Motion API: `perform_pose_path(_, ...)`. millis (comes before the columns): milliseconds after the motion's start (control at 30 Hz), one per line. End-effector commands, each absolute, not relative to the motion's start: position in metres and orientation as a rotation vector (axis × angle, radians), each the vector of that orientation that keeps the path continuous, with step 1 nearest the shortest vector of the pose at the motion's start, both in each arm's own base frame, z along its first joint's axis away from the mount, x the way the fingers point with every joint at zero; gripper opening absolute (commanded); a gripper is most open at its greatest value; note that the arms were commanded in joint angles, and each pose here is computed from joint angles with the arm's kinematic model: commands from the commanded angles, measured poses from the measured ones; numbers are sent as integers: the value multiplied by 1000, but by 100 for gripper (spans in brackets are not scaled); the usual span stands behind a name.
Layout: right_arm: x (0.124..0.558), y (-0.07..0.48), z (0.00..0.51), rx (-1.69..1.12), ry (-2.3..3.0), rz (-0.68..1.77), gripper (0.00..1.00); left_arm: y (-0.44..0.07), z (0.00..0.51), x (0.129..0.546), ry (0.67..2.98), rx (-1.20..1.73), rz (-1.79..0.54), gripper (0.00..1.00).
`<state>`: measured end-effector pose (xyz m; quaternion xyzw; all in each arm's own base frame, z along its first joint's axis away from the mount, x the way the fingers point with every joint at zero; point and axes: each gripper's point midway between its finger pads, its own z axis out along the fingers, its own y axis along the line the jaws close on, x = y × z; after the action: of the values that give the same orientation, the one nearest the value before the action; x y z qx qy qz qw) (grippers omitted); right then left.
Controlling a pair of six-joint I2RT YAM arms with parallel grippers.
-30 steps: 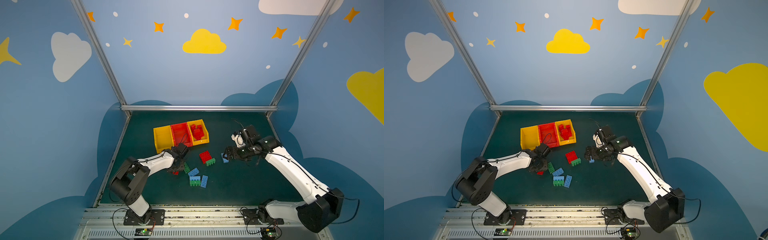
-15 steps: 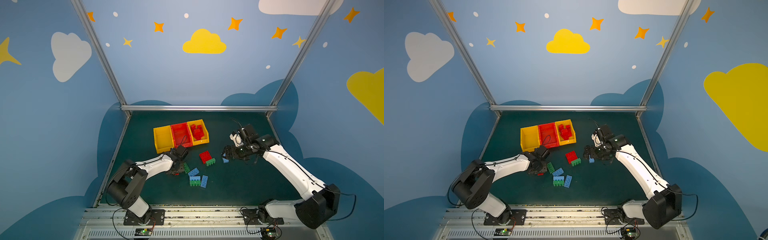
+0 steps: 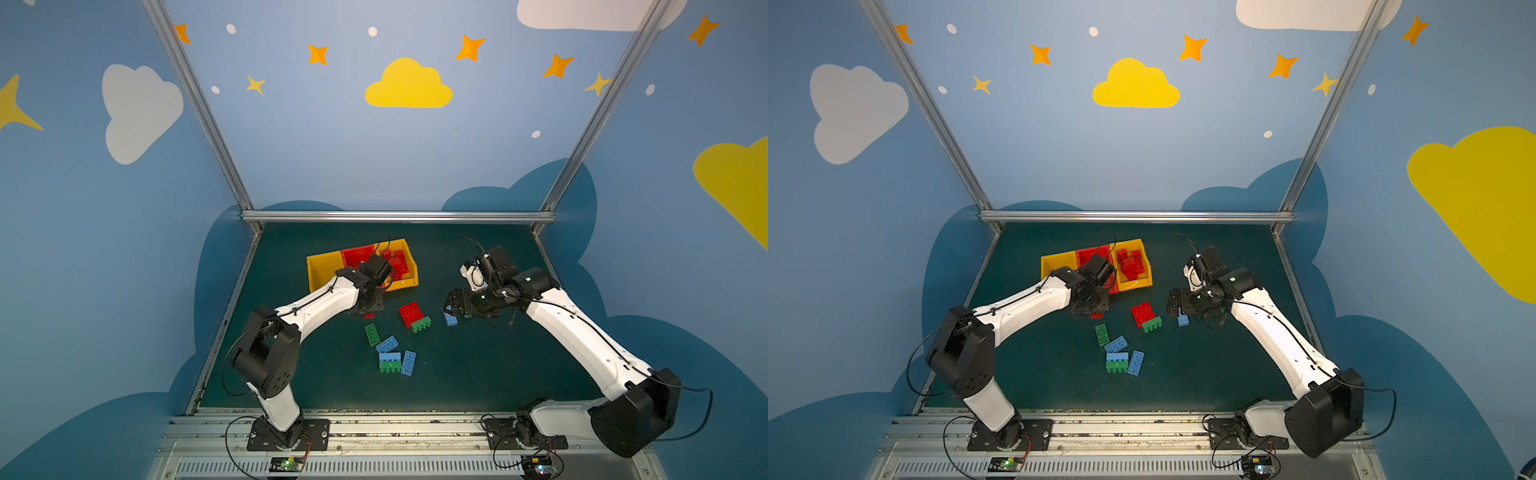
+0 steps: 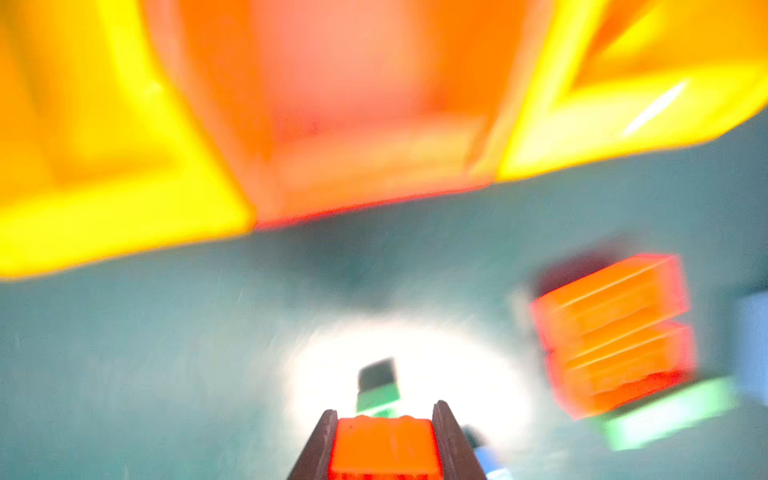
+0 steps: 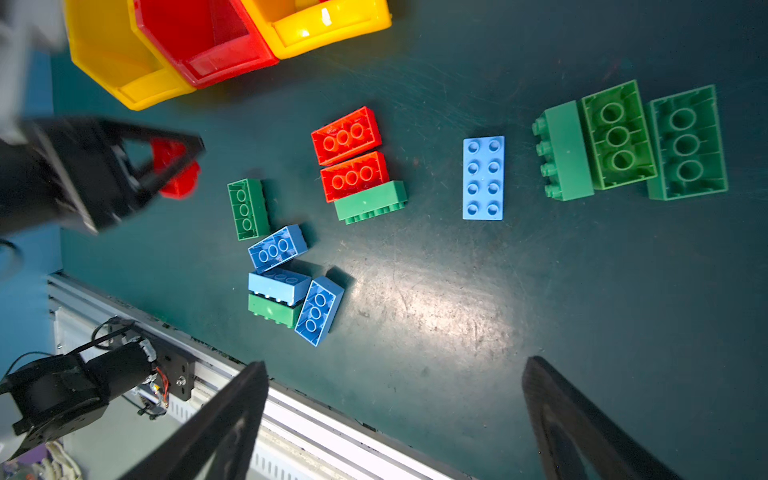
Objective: Sort the legos into containers by color
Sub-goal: 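Lift the red 2x2 brick with the left gripper toward the bins, then release the red brick into the yellow bin while the right gripper moves toward red bricks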
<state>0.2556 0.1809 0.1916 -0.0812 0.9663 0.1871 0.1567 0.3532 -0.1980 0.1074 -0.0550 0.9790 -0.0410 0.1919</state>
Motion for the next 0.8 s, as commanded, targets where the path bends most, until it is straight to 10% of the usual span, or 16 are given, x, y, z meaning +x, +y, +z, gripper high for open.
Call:
perform_pose_path(0,258,171,205,-197,2733,489,94,-205,112,384,2756,-93,-112,25)
perform_pose_path(433,253,139,215,-81,2738,354,94,-261,123,539,2641,-72,-350,27)
perform_pose_path(633,252,132,219,-26,2735,336,94,-278,125,570,2580,-106,-539,73)
perform_pose_path(767,258,135,218,-25,2727,344,94,-282,146,570,2541,-90,-599,82)
